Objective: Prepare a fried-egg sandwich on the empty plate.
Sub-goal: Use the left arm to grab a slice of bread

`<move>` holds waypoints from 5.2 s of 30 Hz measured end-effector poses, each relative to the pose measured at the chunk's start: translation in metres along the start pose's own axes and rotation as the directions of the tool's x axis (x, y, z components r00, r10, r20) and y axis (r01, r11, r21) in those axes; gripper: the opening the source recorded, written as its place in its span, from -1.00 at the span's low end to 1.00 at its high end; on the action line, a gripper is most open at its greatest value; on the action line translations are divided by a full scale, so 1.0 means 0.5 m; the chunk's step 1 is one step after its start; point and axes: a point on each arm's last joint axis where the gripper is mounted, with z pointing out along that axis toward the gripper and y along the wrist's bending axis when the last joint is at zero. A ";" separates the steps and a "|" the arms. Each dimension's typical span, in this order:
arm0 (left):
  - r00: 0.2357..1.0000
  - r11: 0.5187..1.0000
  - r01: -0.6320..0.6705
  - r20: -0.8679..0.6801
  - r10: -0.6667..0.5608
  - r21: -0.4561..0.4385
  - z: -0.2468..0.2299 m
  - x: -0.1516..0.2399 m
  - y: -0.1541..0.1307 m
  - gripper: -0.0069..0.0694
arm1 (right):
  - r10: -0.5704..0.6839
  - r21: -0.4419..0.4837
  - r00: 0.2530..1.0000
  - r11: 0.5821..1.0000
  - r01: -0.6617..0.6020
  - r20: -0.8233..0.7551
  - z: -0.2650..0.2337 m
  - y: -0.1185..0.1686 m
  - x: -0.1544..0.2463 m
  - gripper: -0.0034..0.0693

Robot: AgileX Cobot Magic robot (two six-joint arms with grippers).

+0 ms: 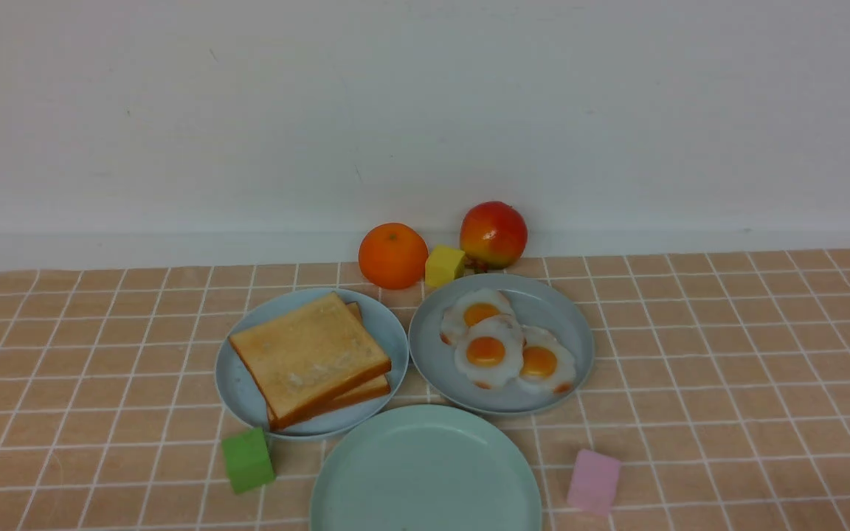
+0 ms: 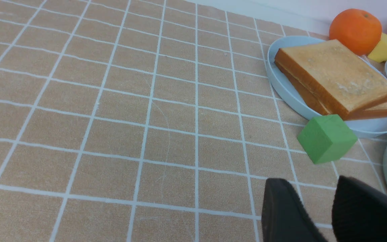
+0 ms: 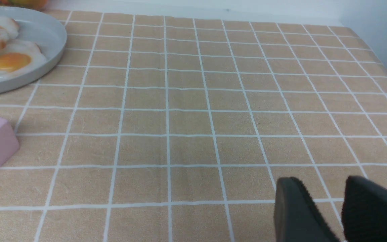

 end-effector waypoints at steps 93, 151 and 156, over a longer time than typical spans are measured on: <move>0.729 0.878 0.224 0.526 -0.438 0.422 -0.201 -0.497 -0.145 -0.20 | 0.608 -0.387 0.580 0.793 -0.471 0.542 -0.190 -0.045 -0.517 -0.25; 0.603 0.919 0.353 -0.708 -0.368 -0.176 0.548 -0.215 -0.136 0.09 | -0.035 -0.444 0.768 0.832 -0.332 -0.640 0.153 0.157 -0.367 -0.25; 0.591 0.916 0.348 -0.711 -0.380 -0.200 0.571 -0.187 -0.127 0.12 | -0.045 -0.445 0.756 0.830 -0.336 -0.653 0.150 0.158 -0.365 -0.25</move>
